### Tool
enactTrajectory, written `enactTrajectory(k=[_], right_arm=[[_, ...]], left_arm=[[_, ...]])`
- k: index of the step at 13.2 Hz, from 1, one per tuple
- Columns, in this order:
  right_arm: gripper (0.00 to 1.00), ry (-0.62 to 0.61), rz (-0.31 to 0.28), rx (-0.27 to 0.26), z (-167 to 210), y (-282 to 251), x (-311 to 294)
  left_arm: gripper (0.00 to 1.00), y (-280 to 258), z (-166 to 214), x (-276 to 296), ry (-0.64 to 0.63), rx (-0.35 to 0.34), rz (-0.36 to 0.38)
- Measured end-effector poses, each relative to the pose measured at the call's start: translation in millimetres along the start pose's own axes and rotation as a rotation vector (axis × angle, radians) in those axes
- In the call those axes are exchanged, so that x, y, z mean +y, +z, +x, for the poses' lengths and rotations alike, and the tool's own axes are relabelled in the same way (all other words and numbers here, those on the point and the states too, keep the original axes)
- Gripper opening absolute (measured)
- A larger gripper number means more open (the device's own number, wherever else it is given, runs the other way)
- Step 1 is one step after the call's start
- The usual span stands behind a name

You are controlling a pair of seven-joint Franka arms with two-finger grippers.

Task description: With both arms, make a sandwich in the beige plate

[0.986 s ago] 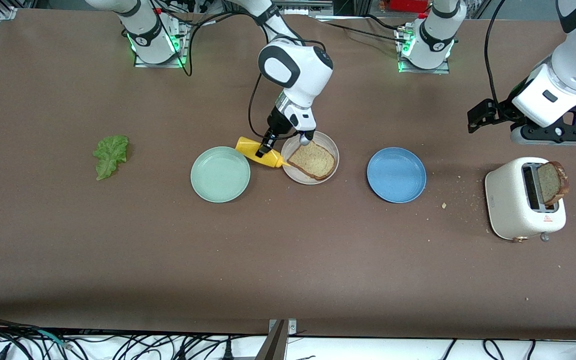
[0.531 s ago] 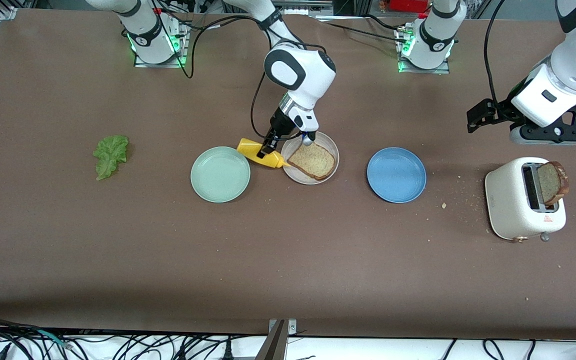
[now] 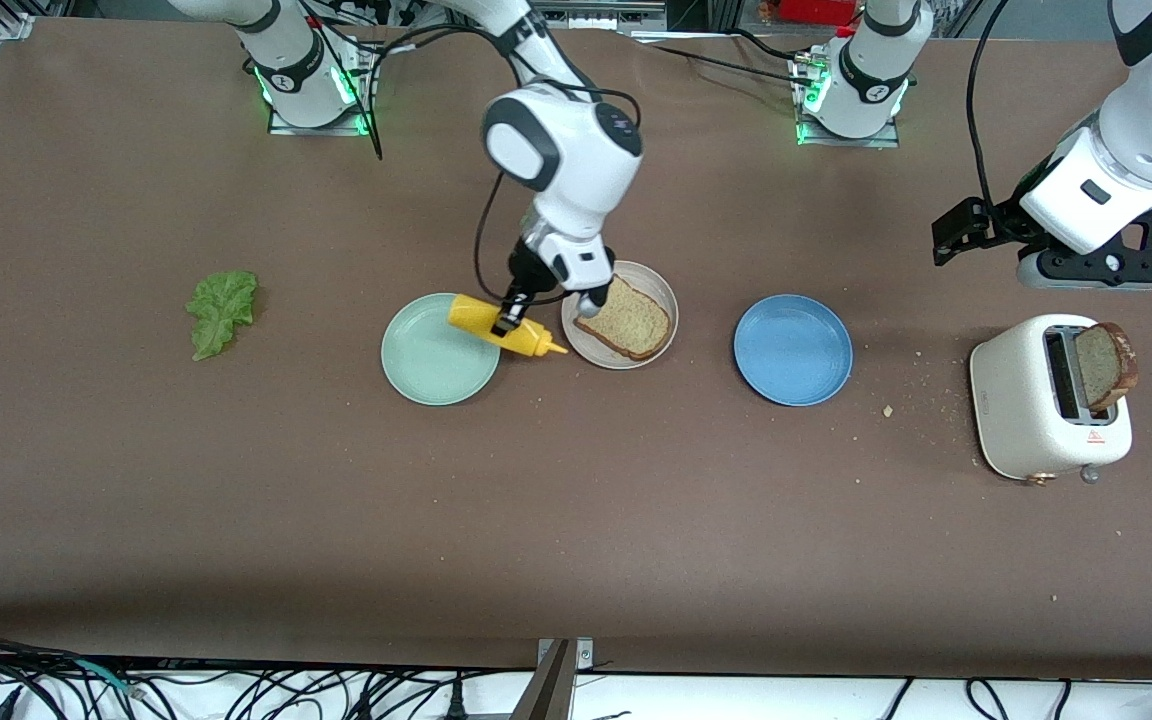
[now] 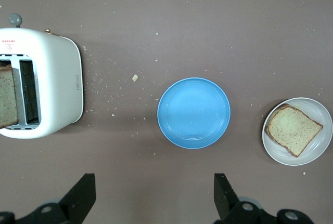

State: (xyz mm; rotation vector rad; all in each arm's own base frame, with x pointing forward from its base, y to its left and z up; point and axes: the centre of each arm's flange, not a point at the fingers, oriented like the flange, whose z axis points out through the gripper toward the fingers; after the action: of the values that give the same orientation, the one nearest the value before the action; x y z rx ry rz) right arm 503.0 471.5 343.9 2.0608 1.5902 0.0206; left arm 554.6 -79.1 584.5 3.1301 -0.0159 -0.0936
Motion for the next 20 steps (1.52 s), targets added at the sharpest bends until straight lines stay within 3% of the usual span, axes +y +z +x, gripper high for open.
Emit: enactTrajectory(k=[3,6,11,16,20], right_arm=[[0.08,-0.019,0.181,0.153,-79.8,-7.3,95.2],[0.08,0.0,0.344,0.358,-168.1,18.3,162.9],[0.08,0.073,0.566,0.759,-299.8,104.1,174.9],[0.08,0.146,0.683,1.141,-381.2,206.8,105.6],[0.08,0.153,0.693,1.336,-412.3,258.7,55.7]], left_arm=[[1.0,0.1,0.0,0.4,0.001,0.0,0.0],[1.0,1.0,0.5,0.7,0.001,-0.002,0.0],[1.0,8.2,4.1,1.0,0.002,-0.015,-0.001],[1.0,9.4,5.1,1.0,0.002,-0.017,-0.001],[1.0,9.3,5.5,1.0,0.002,-0.017,-0.001]])
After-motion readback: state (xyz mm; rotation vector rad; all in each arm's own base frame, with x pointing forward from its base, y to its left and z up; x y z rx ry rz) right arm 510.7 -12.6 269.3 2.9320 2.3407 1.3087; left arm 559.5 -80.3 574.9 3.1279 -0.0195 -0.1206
